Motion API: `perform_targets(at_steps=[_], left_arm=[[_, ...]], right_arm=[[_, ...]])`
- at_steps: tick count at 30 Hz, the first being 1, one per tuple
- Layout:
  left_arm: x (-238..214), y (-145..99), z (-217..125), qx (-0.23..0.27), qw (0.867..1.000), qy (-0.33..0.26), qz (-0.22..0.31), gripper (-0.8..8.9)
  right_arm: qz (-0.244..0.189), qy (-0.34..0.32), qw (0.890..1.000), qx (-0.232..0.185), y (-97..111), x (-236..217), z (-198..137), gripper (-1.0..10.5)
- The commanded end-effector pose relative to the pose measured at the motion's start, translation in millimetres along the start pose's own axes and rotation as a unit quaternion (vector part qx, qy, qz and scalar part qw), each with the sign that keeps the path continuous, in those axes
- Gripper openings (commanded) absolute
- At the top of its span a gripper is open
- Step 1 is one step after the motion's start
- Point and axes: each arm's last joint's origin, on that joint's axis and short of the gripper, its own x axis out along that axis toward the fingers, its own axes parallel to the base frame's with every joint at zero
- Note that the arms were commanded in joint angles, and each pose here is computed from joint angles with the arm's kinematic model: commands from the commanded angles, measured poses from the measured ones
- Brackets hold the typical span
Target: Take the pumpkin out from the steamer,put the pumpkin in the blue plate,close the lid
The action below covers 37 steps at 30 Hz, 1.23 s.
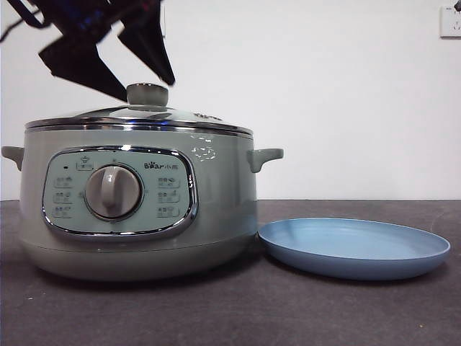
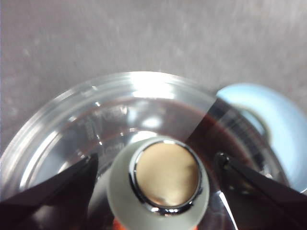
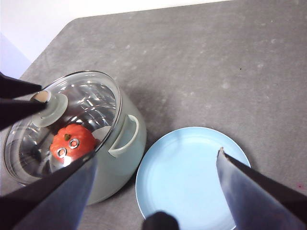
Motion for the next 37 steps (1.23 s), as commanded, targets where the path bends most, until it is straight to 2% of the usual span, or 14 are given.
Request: perform_targets(at_steps=[1, 9, 15, 26, 33, 37], left_arm=[[6.8, -2.1, -1.8, 0.02, 1.0, 0.009, 0.001, 4.09], [14.0, -3.7, -5.6, 0.025, 0.999, 0.027, -0.001, 3.86], [13.8, -3.7, -7.2, 0.048, 0.998, 0.035, -0.002, -0.19], [4.4, -5.0, -2.2, 0.049, 0.999, 0.017, -0.001, -0.09], [-37.5, -11.2, 13.7, 0.057, 0.997, -0.05, 0.003, -0.09], [-67.8, -13.0, 15.9, 0.057, 0.994, -0.088, 0.039, -0.09]], right_arm=[[0.0, -0.003, 1.0, 0.001, 0.4, -0.2, 1.1, 4.1], [0.0, -0.003, 1.0, 0.001, 0.4, -0.2, 1.1, 4.1], [0.0, -0.003, 1.0, 0.001, 0.4, -0.2, 1.1, 4.1], [0.0, -0.001, 1.0, 0.003, 0.1, 0.4, 0.9, 4.1], [0.013, 0.001, 1.0, -0.001, 2.1, 5.0, 2.2, 4.1], [0.034, 0.018, 0.999, -0.01, 7.9, 16.3, 1.9, 4.1]])
